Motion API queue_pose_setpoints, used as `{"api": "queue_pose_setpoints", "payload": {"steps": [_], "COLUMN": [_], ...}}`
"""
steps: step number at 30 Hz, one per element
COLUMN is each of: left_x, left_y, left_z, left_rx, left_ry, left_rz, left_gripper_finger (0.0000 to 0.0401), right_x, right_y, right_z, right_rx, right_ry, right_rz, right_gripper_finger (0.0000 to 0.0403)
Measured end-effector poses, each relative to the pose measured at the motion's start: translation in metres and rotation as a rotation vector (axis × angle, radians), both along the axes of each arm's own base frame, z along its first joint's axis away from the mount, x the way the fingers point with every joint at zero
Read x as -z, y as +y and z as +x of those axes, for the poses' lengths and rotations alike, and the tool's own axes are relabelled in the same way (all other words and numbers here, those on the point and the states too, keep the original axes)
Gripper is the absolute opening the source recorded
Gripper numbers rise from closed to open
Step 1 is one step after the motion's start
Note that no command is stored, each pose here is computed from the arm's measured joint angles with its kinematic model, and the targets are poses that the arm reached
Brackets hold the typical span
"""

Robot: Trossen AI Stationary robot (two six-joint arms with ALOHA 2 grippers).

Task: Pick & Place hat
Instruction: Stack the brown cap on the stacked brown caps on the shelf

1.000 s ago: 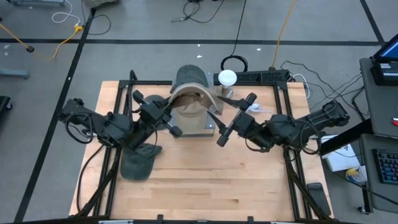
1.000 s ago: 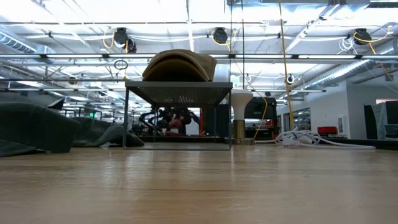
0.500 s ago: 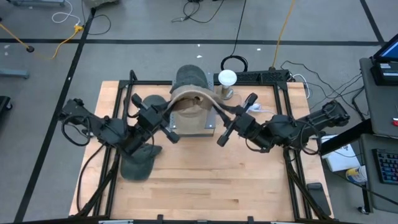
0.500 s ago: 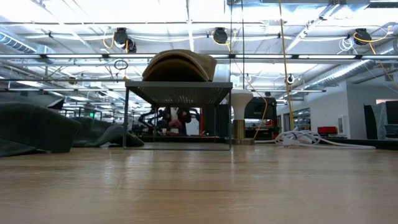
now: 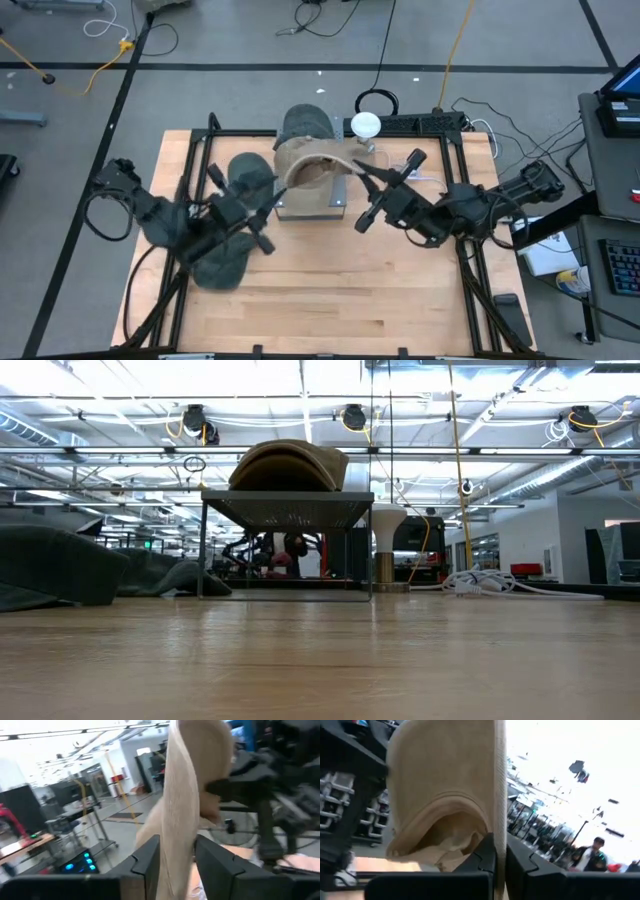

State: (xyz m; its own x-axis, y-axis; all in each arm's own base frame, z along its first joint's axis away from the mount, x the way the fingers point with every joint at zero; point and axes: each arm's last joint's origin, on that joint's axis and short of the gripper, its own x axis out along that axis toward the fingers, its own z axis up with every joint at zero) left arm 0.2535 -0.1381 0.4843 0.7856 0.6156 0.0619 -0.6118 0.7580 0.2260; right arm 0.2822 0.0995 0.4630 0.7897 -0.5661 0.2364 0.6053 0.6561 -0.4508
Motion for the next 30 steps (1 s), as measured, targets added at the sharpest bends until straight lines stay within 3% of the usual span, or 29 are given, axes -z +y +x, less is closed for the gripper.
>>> {"api": "queue_pose_setpoints", "payload": {"steps": [6, 13, 20, 30], "left_x": [-0.001, -0.005, -0.004, 0.005], "left_y": [-0.01, -0.003, 0.027, 0.078], "left_z": [-0.015, -0.035, -0.043, -0.036], "left_rx": [0.063, 0.202, 0.368, 0.592], "left_ry": [-0.033, -0.1, -0.087, 0.054], "left_rz": [-0.068, -0.226, -0.411, -0.688], "left_gripper_finger": [0.0141, 0.0142, 0.0143, 0.0143], "right_x": [-0.001, 0.004, 0.016, 0.045], "right_y": [0.004, 0.02, 0.042, 0.062], "right_z": [-0.003, -0.007, -0.011, -0.012], "right_rx": [0.03, -0.005, -0.15, -0.325], "right_ry": [0.108, 0.219, 0.334, 0.369], "right_rz": [-0.157, -0.275, -0.437, -0.591], "right_gripper_finger": [0.0005, 0.0005, 0.0005, 0.0005]}}
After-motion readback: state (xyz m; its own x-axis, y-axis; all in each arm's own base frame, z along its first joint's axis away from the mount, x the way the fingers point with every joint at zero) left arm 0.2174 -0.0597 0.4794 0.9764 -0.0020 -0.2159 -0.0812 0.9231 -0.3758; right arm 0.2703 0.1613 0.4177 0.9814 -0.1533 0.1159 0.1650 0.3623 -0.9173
